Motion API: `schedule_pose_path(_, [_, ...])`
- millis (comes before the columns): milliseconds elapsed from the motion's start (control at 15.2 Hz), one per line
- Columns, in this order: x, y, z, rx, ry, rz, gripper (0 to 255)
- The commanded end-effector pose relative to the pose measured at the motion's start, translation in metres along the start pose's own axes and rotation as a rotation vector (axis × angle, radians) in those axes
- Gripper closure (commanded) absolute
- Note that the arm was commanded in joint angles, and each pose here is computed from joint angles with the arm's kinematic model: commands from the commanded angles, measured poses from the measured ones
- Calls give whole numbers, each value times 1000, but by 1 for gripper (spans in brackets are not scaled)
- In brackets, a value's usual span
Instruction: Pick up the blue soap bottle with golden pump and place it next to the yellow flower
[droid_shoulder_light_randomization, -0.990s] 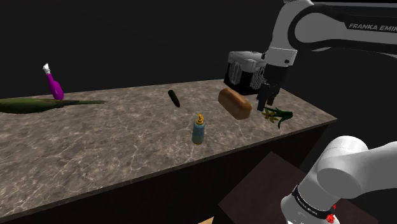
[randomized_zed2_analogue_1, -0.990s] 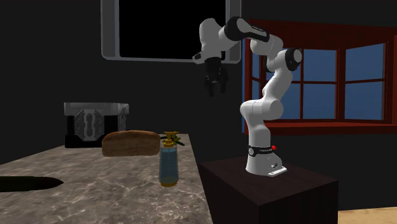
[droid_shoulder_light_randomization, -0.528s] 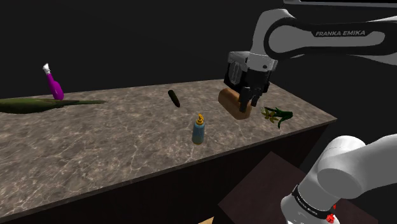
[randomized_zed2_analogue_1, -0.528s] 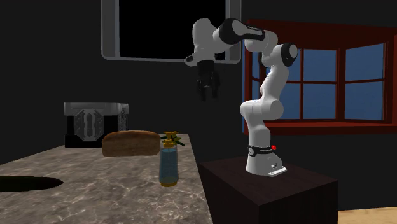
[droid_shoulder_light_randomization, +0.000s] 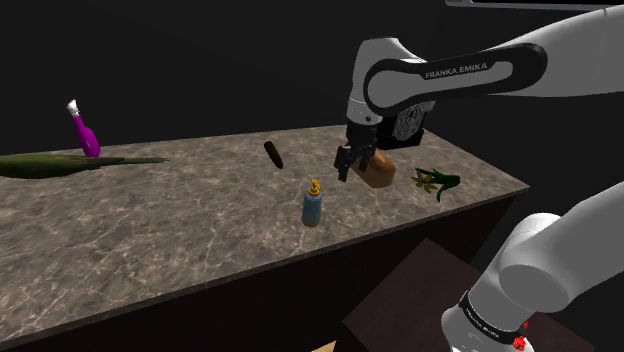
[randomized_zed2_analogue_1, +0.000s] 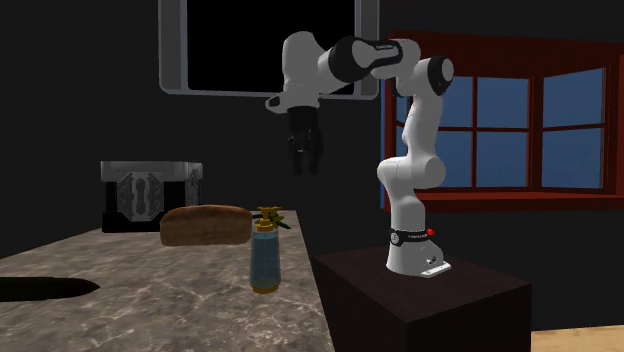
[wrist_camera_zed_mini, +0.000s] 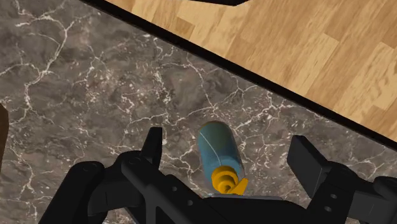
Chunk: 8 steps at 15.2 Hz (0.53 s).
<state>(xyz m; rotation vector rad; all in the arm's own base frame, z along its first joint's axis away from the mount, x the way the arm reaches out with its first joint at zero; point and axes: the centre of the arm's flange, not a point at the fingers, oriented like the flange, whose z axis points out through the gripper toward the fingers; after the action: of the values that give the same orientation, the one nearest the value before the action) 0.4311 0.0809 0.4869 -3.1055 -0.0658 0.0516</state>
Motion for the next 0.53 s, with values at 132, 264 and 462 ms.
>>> schedule_pose_path(132, [45,-18,21,-22,20,9,0])
schedule_pose_path(264, [67,-26,32,-34,29,14,0])
schedule_pose_path(462, [100,-38,47,-51,43,21,0])
